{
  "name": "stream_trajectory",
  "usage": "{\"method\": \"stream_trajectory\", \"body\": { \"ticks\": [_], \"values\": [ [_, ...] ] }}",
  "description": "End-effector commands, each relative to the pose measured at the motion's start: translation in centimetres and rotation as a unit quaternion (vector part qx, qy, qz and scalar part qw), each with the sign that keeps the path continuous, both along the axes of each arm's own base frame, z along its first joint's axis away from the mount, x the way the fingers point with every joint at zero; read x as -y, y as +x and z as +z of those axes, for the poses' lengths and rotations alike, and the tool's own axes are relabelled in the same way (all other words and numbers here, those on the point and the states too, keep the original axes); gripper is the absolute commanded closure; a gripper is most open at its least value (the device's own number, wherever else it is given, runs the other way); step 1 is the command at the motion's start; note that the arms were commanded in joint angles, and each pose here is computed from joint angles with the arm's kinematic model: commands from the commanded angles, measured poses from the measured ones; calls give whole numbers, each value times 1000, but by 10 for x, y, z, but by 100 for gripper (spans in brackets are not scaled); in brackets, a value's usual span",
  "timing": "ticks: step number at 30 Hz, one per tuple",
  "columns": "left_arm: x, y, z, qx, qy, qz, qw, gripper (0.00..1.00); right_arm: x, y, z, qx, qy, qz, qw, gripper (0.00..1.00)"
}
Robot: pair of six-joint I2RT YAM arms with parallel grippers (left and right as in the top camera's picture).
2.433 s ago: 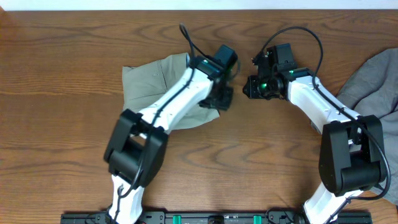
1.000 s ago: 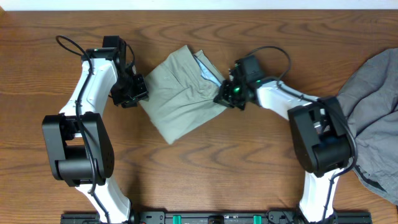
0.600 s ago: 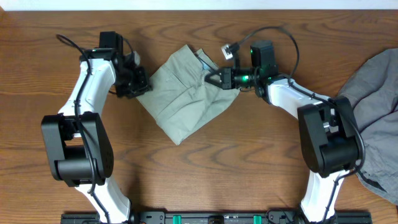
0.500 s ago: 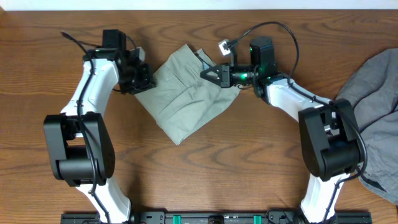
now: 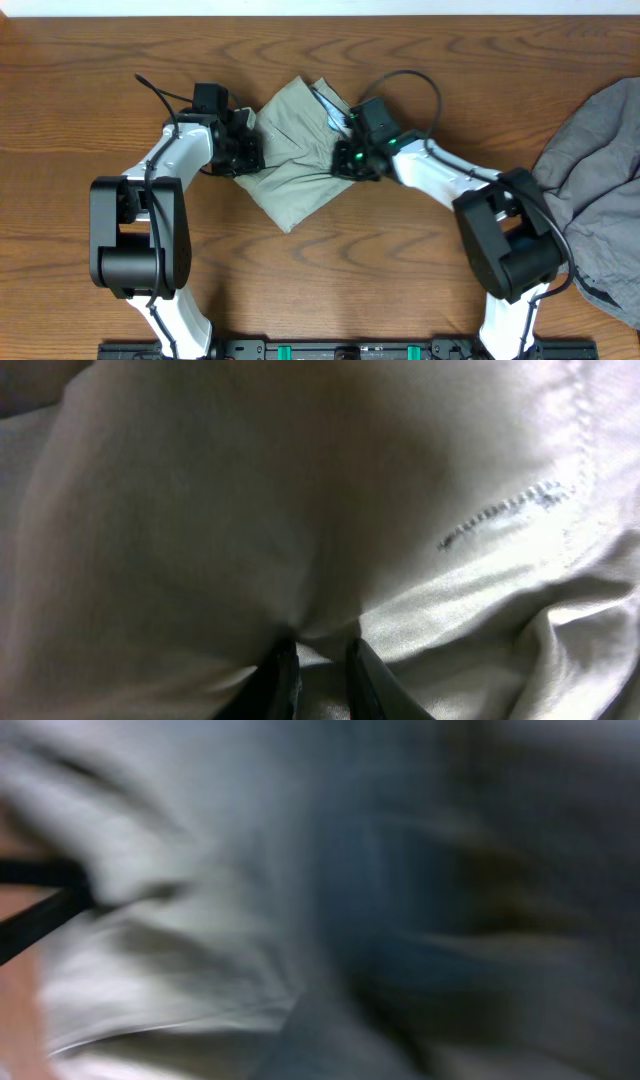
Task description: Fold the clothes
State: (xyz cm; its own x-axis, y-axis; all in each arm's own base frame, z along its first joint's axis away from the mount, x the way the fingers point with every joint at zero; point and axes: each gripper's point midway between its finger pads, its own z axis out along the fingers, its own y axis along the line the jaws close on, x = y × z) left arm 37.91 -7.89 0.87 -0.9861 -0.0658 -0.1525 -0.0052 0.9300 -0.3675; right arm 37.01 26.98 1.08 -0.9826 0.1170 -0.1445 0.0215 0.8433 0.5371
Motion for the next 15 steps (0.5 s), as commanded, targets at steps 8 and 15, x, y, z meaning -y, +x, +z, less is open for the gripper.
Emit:
{"method": "stream_trajectory", "body": {
  "ticks": [8, 15],
  "values": [
    [-10, -1, -11, 2, 25, 8, 1000, 80, 120, 17, 6, -56, -27, -87, 994, 99],
    [3, 6, -1, 15, -16, 4, 1000, 80, 39, 19, 124, 139, 257, 167, 942, 99]
  ]
}}
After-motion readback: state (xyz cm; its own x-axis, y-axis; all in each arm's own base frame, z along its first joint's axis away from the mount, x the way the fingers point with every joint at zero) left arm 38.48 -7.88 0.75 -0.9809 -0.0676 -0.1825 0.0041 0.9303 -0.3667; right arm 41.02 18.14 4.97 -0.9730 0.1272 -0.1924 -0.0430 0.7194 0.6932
